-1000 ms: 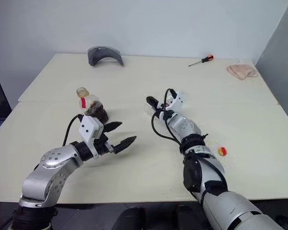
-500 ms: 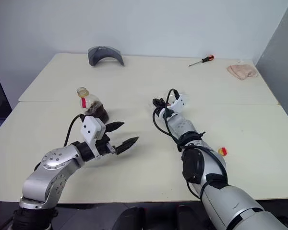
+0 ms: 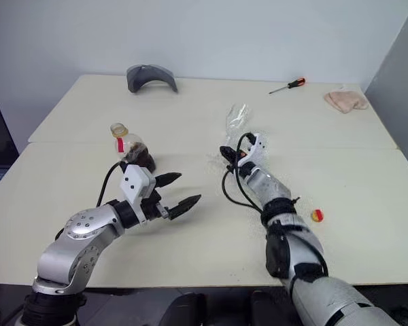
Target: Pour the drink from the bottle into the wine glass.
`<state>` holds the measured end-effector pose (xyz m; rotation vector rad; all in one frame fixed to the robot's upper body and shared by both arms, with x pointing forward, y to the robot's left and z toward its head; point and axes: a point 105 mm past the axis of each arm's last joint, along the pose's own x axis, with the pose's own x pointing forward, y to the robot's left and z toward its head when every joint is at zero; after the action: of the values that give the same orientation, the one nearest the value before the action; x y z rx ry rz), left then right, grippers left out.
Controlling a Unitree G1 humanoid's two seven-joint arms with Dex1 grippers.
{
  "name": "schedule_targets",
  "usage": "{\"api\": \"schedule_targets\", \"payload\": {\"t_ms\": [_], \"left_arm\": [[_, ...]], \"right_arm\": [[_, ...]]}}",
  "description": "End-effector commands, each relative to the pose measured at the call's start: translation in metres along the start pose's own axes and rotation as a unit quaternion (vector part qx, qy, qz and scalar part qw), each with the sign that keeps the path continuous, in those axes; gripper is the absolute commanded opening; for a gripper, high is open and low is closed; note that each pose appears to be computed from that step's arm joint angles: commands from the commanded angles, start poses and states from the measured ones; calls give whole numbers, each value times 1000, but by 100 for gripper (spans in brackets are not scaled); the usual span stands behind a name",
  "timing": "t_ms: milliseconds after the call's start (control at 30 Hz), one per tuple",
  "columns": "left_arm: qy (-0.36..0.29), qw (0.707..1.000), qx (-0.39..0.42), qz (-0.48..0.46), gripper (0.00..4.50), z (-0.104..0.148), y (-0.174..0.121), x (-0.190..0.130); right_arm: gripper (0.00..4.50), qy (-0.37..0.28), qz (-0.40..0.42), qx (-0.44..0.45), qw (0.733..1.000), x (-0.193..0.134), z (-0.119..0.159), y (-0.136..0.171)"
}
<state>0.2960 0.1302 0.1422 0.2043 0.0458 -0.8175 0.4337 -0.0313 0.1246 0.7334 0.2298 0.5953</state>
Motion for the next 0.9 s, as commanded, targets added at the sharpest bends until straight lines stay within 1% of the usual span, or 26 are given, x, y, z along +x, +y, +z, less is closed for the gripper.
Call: {"api": "schedule_targets", "payload": {"t_ms": [33, 100, 200, 300, 400, 467, 533, 667, 700, 800, 900], "left_arm": [[-19, 1000, 14, -4, 450, 9, -2, 3], [-20, 1000, 14, -5, 450, 10, -2, 3], [-22, 1000, 17, -10, 450, 10, -2, 6], [-24, 999, 17, -15, 450, 11, -2, 8], [-25, 999, 17, -22, 450, 11, -4, 10], [-25, 999, 16, -32, 450, 12, -7, 12], [-25, 999, 15, -39, 450, 12, -9, 12], [-25, 999, 16, -41, 450, 11, -9, 13], [-25, 999, 16, -41, 450, 11, -9, 13], [-26, 999, 14, -46, 450, 10, -11, 15], [-27, 998, 12, -48, 450, 9, -12, 15]], "right_arm": [[8, -33, 24, -57, 998, -14, 22, 15], [8, -42, 18, -73, 996, -22, 25, 16], [8, -63, 17, -129, 989, -38, 30, 23], [8, -69, 22, -148, 986, -45, 31, 30], [8, -66, 29, -152, 986, -49, 33, 37], [8, -30, 37, -162, 986, -55, 34, 41], [8, 1, 45, -150, 988, -63, 39, 45], [8, 13, 43, -130, 990, -73, 57, 45], [8, 8, 37, -116, 993, -75, 63, 42], [8, -33, -7, -23, 999, -80, 85, 21], [8, -71, -53, 50, 995, -84, 93, 3]]}}
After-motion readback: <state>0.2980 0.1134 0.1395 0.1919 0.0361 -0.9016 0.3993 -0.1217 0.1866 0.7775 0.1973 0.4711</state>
